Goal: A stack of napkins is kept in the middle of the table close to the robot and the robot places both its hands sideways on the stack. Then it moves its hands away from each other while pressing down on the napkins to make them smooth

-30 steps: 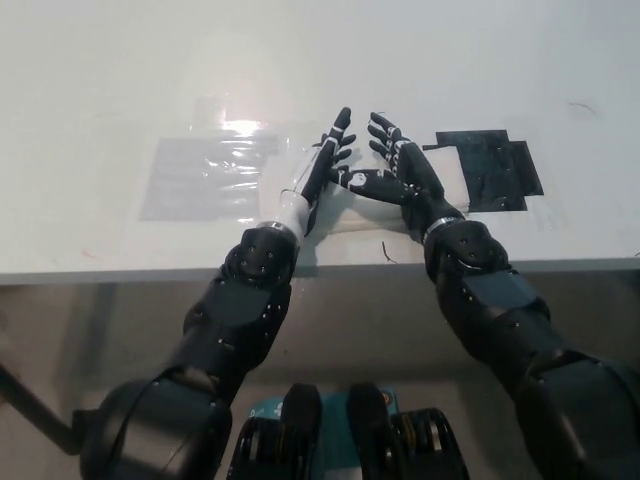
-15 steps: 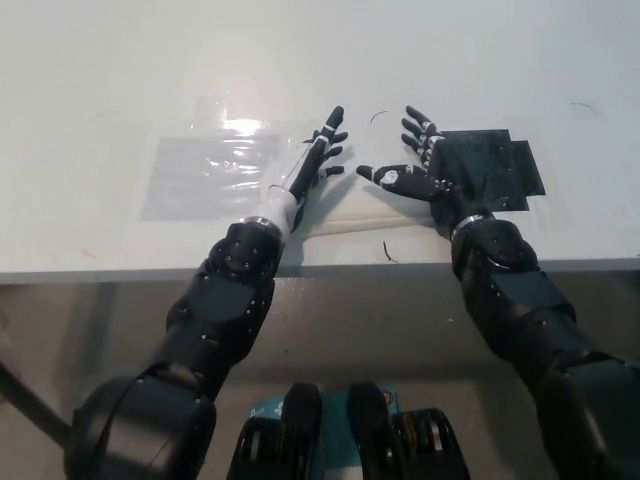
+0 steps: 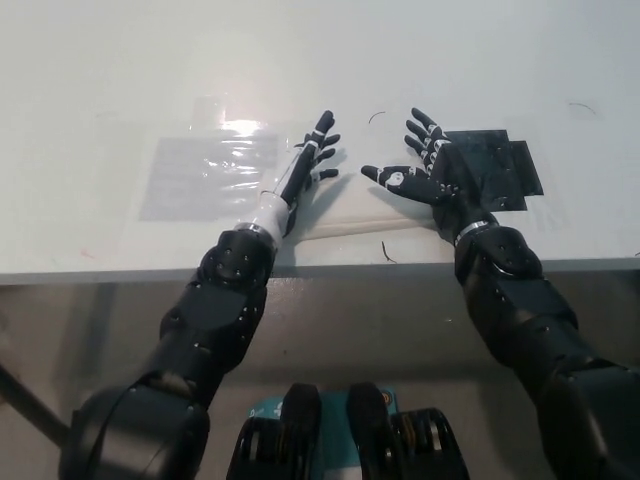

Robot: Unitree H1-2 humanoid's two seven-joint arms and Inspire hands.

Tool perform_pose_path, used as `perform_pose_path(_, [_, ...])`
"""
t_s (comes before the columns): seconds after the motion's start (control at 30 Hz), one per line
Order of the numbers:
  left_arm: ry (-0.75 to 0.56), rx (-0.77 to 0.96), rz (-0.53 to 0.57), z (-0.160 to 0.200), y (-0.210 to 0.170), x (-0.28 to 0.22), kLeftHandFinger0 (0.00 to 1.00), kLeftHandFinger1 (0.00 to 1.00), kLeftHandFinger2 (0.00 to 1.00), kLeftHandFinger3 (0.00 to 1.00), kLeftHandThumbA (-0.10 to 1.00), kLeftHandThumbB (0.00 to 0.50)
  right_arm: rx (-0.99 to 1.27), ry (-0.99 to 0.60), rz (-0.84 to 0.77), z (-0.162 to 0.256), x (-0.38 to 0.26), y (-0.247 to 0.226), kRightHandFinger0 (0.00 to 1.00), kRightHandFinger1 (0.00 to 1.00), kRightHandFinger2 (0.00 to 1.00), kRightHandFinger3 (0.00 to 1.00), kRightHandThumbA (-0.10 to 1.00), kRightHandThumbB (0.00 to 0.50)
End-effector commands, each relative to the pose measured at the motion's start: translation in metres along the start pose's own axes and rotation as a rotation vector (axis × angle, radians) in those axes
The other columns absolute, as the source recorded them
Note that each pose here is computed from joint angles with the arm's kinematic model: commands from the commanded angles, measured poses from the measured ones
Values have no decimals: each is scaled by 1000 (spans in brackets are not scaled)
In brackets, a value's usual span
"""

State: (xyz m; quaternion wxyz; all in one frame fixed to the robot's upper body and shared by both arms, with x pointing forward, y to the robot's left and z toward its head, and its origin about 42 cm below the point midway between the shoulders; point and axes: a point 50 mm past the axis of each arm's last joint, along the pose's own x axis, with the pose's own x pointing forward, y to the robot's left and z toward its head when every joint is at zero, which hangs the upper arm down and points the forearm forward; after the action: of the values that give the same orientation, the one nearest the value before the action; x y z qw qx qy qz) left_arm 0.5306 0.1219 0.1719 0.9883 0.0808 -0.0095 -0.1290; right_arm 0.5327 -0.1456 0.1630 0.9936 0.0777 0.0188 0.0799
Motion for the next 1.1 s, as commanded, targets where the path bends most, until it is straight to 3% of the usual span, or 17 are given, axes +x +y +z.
perform_pose_path(0.0, [57,32,54,-12,39,-7,1000,1000,1000,1000,1000,339,46,62,-63,-20,-14,-34,1000,1000,1000,1000,1000,283])
perform_pose_path(0.2, [58,30,69,-16,56,-11,1000,1000,1000,1000,1000,334,58,43,-63,-17,-13,-38,1000,1000,1000,1000,1000,261])
perform_pose_path(0.27, [44,34,73,-16,62,-12,1000,1000,1000,1000,1000,318,58,45,-73,-16,-14,-42,1000,1000,1000,1000,1000,283])
perform_pose_path(0.47, [51,49,109,-17,85,-17,1000,1000,1000,1000,1000,336,60,30,-95,-14,-16,-55,1000,1000,1000,1000,1000,271])
perform_pose_path(0.57, [48,55,119,-17,95,-18,1000,1000,1000,1000,1000,337,81,3,-102,-7,-14,-61,1000,1000,1000,1000,1000,280])
perform_pose_path(0.63, [48,68,127,-17,99,-19,1000,1000,1000,1000,1000,338,87,-17,-95,-2,-13,-63,1000,1000,1000,1000,1000,320])
perform_pose_path(0.7, [47,86,126,-16,102,-20,1000,1000,1000,1000,1000,337,99,-41,-75,7,-9,-64,1000,1000,1000,1000,1000,335])
perform_pose_path(0.77, [49,79,128,-17,102,-20,1000,1000,1000,1000,1000,335,100,-91,-58,19,-5,-63,1000,1000,1000,1000,1000,294])
perform_pose_path(0.87, [50,78,128,-18,101,-21,1000,1000,1000,1000,1000,334,86,-195,-27,42,2,-54,1000,1000,1000,1000,1000,281])
perform_pose_path(1.07, [40,72,111,-19,94,-20,1000,1000,1000,1000,1000,351,93,-315,40,77,6,-40,1000,1000,1000,1000,1000,299])
